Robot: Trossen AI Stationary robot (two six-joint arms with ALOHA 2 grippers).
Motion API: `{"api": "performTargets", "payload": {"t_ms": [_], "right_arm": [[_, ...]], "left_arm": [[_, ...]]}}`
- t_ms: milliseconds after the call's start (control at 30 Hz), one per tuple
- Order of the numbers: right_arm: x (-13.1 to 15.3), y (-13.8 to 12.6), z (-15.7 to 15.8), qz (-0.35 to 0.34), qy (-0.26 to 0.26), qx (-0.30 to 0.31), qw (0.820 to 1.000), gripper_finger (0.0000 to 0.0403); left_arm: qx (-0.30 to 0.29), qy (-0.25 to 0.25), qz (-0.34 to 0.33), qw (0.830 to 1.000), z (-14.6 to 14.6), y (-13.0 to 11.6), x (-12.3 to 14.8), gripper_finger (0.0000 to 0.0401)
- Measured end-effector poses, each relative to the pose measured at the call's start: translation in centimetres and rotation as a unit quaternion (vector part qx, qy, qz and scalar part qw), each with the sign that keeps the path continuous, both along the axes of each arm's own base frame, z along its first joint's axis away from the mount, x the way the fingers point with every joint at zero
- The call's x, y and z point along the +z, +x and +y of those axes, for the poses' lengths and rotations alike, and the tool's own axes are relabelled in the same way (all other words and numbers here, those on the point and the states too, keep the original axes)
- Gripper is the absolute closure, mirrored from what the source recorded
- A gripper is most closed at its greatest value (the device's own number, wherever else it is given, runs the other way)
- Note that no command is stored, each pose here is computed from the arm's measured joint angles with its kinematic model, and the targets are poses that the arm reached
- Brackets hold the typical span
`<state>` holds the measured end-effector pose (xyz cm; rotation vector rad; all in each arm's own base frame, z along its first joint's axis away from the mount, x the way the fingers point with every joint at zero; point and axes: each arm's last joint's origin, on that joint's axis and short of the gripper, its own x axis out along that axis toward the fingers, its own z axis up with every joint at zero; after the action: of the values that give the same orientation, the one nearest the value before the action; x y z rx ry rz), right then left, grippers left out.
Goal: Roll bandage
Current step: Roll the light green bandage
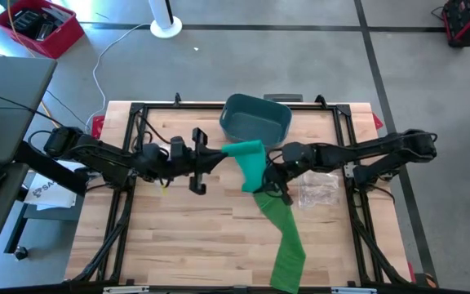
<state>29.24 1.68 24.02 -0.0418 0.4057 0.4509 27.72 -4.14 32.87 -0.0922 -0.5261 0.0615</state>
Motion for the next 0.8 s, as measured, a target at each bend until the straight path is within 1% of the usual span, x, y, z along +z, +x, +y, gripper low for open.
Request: {"api": "performTargets", "payload": {"t_ms": [67,167,267,367,433,500,567,700,800], "right_arm": [[-0.1,-0.1,-0.3,0.008,0.0,-0.005,1.0,0.0403],[-0.3,-0.1,-0.3,0.022,0.007,-0.008,1.0,0.0403],[-0.3,-0.2,0.5,0.03,0.026,0.009,0.999,0.0403],[-0.3,-0.4,1.8,0.035,0.042,0.049,0.997,0.0403],[-0.3,-0.5,2.7,0.036,0.044,0.07,0.996,0.0403],[-0.2,-0.7,3.5,0.037,0.044,0.086,0.995,0.0403],[-0.1,-0.8,4.1,0.03,0.044,0.097,0.994,0.0403],[1.0,-0.9,4.5,-0.01,0.047,0.105,0.993,0.0403],[2.4,-1.1,4.1,-0.053,0.054,0.083,0.994,0.0403]], "left_arm": [[-0.028,0.001,-0.023,0.999,-0.1,-0.2,0.3,0.0401],[-0.03,0.01,-0.038,0.999,-0.1,-0.4,0.6,0.0401],[0.019,0.018,-0.023,0.999,0.1,-0.3,0.4,0.0401],[0.1,0.033,0.024,0.994,0.5,0.0,-0.2,0.0401],[0.158,0.042,0.066,0.984,0.9,0.3,-0.7,0.0401],[0.213,0.053,0.112,0.969,1.4,0.5,-1.3,0.0401],[0.253,0.067,0.159,0.952,2.0,0.7,-2.0,0.0401],[0.279,0.082,0.215,0.932,3.0,1.0,-3.0,0.0401],[0.281,0.093,0.249,0.922,3.3,1.1,-3.7,0.0401]]}}
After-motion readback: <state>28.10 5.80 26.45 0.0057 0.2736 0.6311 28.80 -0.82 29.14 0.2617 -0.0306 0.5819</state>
